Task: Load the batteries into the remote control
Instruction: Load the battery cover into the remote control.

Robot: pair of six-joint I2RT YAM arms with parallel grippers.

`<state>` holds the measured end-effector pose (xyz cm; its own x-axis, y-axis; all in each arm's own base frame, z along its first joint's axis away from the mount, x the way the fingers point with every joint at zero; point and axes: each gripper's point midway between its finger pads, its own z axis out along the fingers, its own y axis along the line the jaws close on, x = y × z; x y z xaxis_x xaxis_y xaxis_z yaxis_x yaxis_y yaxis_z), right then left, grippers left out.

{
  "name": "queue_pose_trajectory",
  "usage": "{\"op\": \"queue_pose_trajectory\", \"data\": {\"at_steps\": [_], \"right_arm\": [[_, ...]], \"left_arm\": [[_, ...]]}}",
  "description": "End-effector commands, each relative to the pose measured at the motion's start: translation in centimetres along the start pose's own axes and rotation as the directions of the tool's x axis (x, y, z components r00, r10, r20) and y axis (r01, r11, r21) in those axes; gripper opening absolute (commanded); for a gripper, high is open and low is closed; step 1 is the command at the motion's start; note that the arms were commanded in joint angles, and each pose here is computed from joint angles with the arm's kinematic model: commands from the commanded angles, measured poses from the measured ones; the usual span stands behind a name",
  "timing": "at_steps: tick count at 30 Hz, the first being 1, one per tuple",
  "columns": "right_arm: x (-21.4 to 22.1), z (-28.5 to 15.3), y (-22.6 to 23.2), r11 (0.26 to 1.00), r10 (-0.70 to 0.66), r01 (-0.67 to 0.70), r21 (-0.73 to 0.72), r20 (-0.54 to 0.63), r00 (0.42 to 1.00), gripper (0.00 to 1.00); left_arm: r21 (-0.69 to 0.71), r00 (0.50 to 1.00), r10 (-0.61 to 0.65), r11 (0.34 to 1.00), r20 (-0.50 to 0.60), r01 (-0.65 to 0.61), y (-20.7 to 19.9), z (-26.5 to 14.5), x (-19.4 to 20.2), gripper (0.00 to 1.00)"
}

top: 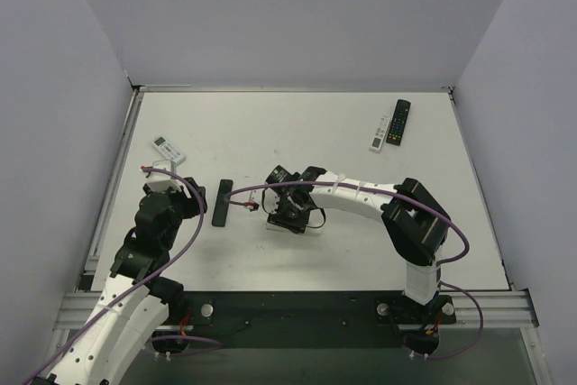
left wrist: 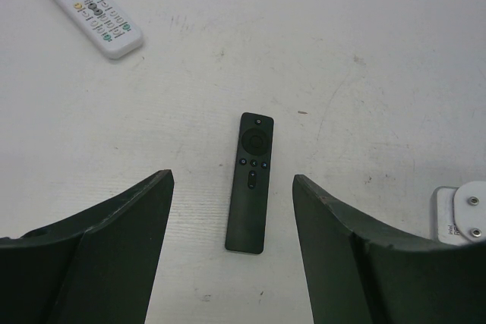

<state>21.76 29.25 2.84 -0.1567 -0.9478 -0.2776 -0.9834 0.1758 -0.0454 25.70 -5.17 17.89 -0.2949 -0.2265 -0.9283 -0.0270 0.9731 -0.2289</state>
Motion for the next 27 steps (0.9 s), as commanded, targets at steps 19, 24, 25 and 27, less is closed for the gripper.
{"op": "queue_pose_trajectory", "data": {"at_steps": [19,24,25,27], "right_arm": [[1.47,0.43,1.47,0.996,0.002,-0.007,-0.085,-0.063,0.998,0.32],[1.38,0.35,1.41,0.996,0.003,-0.009,-0.085,-0.061,0.998,0.36],[1.41,0.37,1.48,0.996,0.004,-0.009,-0.086,-0.063,0.998,0.36],[1.39,0.41,1.38,0.996,0.005,-0.01,-0.085,-0.064,0.998,0.36]], "left_arm": [[0.033,0.998,-0.005,0.999,0.066,0.003,-0.66,-0.04,-1.84,0.74],[0.033,0.998,-0.006,0.999,0.067,0.003,-0.65,-0.09,-1.87,0.74],[0.032,0.998,-0.005,0.999,0.066,0.003,-0.62,-0.06,-1.85,0.74],[0.032,0.998,-0.007,0.999,0.066,0.005,-0.63,-0.07,-1.85,0.74]]}}
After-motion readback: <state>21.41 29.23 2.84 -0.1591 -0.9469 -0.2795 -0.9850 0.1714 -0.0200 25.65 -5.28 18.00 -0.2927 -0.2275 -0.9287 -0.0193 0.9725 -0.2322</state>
